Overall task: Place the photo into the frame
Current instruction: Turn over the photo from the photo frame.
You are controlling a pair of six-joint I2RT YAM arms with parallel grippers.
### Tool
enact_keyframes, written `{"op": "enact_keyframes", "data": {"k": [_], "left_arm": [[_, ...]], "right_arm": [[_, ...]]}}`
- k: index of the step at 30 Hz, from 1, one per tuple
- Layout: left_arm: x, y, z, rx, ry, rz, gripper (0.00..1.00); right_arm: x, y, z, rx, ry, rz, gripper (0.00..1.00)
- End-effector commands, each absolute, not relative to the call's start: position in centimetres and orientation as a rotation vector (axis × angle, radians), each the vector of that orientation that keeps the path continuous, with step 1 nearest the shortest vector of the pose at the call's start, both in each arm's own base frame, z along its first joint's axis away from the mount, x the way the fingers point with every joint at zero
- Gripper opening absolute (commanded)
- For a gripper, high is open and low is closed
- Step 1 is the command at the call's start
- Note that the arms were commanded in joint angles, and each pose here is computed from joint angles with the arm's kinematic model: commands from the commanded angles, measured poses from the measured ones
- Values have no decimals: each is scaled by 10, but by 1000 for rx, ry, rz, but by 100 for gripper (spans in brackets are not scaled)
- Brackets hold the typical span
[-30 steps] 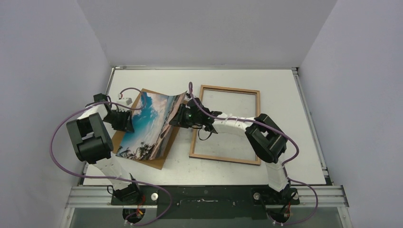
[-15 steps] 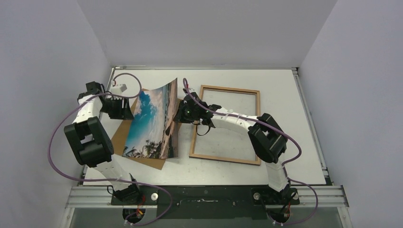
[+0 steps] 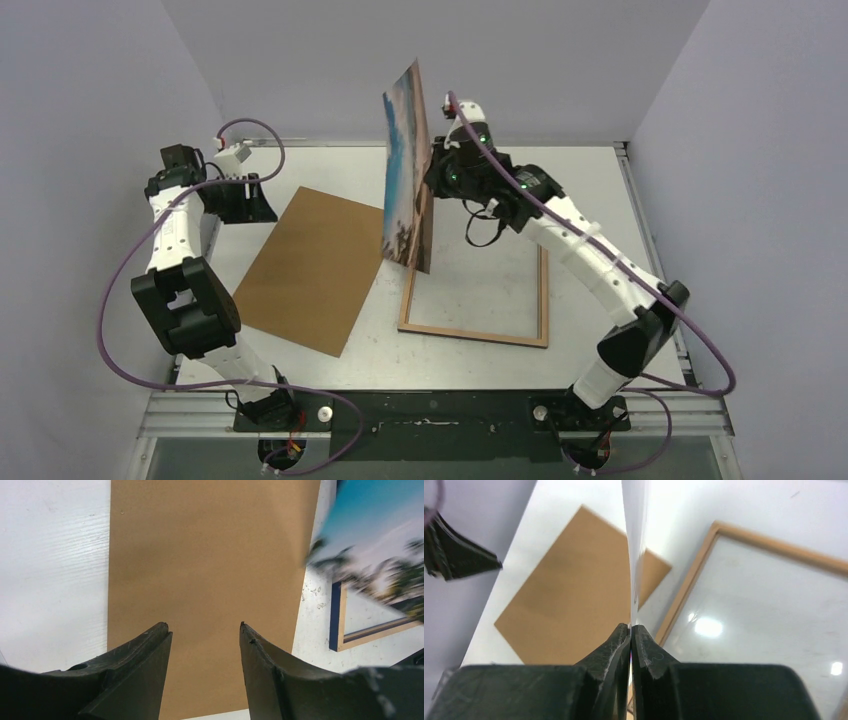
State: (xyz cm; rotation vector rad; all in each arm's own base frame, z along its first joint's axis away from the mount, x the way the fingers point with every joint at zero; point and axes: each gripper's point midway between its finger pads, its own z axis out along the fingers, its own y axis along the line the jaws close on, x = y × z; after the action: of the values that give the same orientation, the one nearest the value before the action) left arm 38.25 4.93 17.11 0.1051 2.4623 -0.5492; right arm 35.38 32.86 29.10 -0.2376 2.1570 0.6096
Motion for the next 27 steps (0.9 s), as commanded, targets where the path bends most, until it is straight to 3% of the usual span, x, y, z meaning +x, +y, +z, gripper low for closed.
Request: {"op": "enact_keyframes", "data": {"k": [1,8,15,21,27], "left_arm": [[385,40,184,109,2411,-576,50],[385,33,175,104,2427,-591,49],[383,28,168,106,2447,-601,48],[380,25,165,110,2464,-607,47],[377,25,160,110,2475,-616,46]], "right_arm": [[333,243,374,-193,2038,310,5],[306,154,420,-105,2007,-37,5],[302,105,408,-72,2029,-429,5],[318,122,364,-158,2098,-599,5],[317,163,306,-295,2207,-581,5]]}}
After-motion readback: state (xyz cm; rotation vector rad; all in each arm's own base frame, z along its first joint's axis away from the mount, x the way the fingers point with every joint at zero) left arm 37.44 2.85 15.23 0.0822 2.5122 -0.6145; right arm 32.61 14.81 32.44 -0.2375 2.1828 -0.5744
